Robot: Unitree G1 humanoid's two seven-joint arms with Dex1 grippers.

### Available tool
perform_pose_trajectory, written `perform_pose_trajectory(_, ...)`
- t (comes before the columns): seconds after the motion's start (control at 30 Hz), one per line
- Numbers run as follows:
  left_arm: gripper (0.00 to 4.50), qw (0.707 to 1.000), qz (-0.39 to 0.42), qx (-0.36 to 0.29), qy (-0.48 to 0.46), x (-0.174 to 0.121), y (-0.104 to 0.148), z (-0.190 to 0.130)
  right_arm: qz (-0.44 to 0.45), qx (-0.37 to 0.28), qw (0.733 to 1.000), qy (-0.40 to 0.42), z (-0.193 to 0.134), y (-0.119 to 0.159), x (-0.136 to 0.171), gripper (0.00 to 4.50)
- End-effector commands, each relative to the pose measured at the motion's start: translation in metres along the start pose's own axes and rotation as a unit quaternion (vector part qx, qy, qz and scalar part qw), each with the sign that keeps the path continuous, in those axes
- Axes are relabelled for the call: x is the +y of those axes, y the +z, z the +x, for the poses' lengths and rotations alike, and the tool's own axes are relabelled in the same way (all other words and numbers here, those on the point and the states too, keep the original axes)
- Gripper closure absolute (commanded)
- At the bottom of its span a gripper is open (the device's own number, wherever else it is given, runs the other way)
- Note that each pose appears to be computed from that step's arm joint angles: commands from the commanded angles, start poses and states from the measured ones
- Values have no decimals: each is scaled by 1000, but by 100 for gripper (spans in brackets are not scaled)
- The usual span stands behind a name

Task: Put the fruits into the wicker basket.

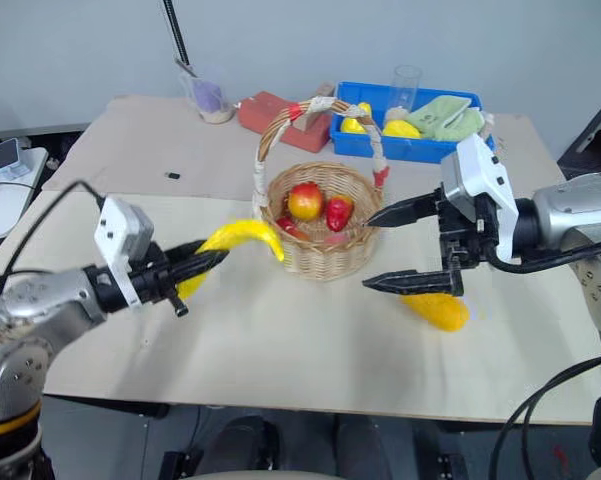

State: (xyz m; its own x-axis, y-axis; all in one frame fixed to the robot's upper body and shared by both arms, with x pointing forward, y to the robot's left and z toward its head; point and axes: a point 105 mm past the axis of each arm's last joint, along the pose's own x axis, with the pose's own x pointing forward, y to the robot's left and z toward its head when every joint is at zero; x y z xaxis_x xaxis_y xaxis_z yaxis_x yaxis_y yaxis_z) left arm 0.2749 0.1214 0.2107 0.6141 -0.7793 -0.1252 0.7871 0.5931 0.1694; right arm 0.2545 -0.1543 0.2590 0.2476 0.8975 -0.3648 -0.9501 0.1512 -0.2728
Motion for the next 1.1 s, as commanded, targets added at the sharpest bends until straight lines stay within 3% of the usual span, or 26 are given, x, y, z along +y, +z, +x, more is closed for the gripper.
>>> perform_pose_trajectory(0.03,424,999,38,-26,-6,1,14,31,-17,-7,999,-36,-12,10,-3,0)
perform_pose_trajectory(0.3,424,993,93,-72,30,19,27,87,-8,-4,998,-70,-19,9,2,0)
perform_pose_trajectory(0.63,424,987,121,-101,33,19,31,116,-5,-3,995,-95,-25,9,2,0)
perform_pose_trajectory(0.7,315,987,118,-104,34,20,31,118,-4,-3,995,-97,-26,9,2,0)
perform_pose_trajectory(0.93,5,985,132,-108,20,18,33,114,2,7,994,-112,-31,4,2,0)
perform_pose_trajectory(1.1,5,984,132,-107,-47,5,33,97,19,46,989,-137,-40,-15,1,0)
